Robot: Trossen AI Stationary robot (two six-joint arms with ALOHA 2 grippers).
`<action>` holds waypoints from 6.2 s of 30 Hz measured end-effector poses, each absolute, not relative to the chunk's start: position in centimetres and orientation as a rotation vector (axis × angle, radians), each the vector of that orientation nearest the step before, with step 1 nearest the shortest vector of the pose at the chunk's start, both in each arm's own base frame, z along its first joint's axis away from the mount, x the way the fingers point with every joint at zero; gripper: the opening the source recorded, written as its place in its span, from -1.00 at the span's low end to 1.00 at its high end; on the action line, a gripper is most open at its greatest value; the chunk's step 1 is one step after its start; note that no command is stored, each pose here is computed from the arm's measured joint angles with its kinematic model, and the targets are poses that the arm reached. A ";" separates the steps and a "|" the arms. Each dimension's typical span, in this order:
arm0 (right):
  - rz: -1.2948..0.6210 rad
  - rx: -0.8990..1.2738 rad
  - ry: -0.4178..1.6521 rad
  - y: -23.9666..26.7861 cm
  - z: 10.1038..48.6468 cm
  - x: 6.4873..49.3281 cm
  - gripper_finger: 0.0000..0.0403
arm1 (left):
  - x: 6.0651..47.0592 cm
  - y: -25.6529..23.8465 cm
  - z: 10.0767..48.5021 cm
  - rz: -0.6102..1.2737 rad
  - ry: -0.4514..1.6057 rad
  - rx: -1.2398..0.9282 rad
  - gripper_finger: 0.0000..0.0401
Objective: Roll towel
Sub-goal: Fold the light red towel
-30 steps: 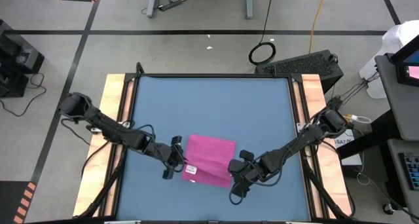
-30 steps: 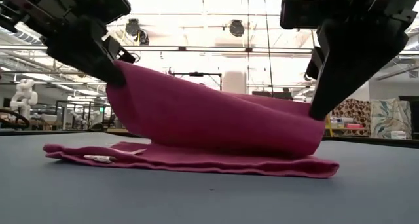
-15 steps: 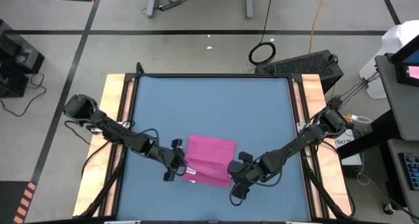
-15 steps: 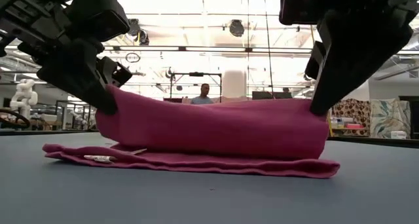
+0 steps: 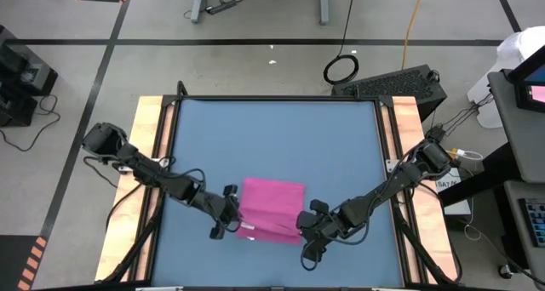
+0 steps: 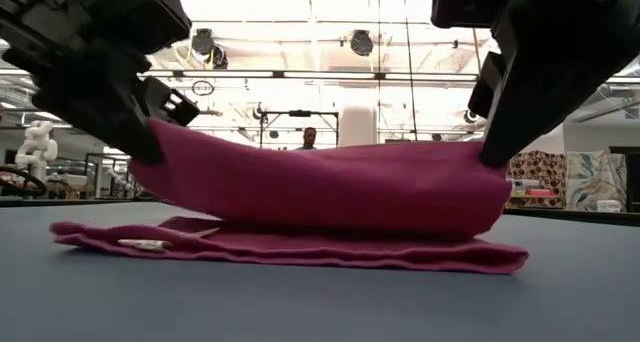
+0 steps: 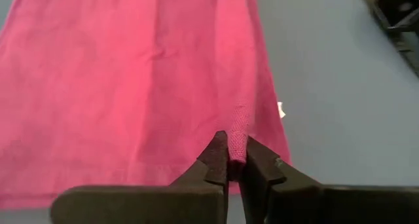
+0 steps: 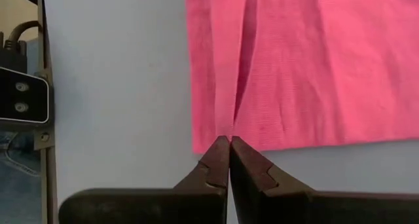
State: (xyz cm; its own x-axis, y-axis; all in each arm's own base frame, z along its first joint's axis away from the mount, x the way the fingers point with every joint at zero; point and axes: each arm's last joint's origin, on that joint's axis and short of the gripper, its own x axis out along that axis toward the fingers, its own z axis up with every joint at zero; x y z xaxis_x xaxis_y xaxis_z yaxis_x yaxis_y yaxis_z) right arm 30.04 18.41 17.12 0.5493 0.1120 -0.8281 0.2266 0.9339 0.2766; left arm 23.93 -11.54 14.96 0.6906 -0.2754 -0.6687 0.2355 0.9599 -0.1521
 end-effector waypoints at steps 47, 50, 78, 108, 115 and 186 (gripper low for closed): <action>-0.006 0.242 0.754 21.2 15.1 31.7 -0.78 | 22.7 -14.6 15.5 -0.529 0.712 -0.036 -0.39; -0.025 0.190 0.677 21.5 15.5 31.8 -0.81 | 22.5 -15.2 15.8 -0.473 0.595 0.032 -0.39; -0.035 0.261 0.315 22.1 10.8 36.0 -1.00 | 21.2 -16.5 10.7 -0.382 0.549 -0.058 -0.39; -0.178 0.230 0.368 19.8 5.7 37.0 -1.00 | 22.7 -4.9 8.9 0.217 0.610 0.014 -0.39; -0.142 0.220 0.336 19.9 7.9 37.1 -1.00 | 23.2 -6.0 11.4 0.125 0.437 0.016 -0.39; -0.398 0.140 0.340 8.6 9.2 30.5 -1.00 | 22.8 -6.0 8.3 0.080 0.618 0.031 -0.39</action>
State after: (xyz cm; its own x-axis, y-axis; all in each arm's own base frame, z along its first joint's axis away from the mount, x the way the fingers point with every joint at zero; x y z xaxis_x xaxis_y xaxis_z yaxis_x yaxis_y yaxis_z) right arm 30.48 8.61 9.18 0.8664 -0.3557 -0.3505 0.4022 0.9130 0.0676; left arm 22.81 -6.02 8.34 0.8123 0.0842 -0.5771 -0.0659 0.9964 0.0527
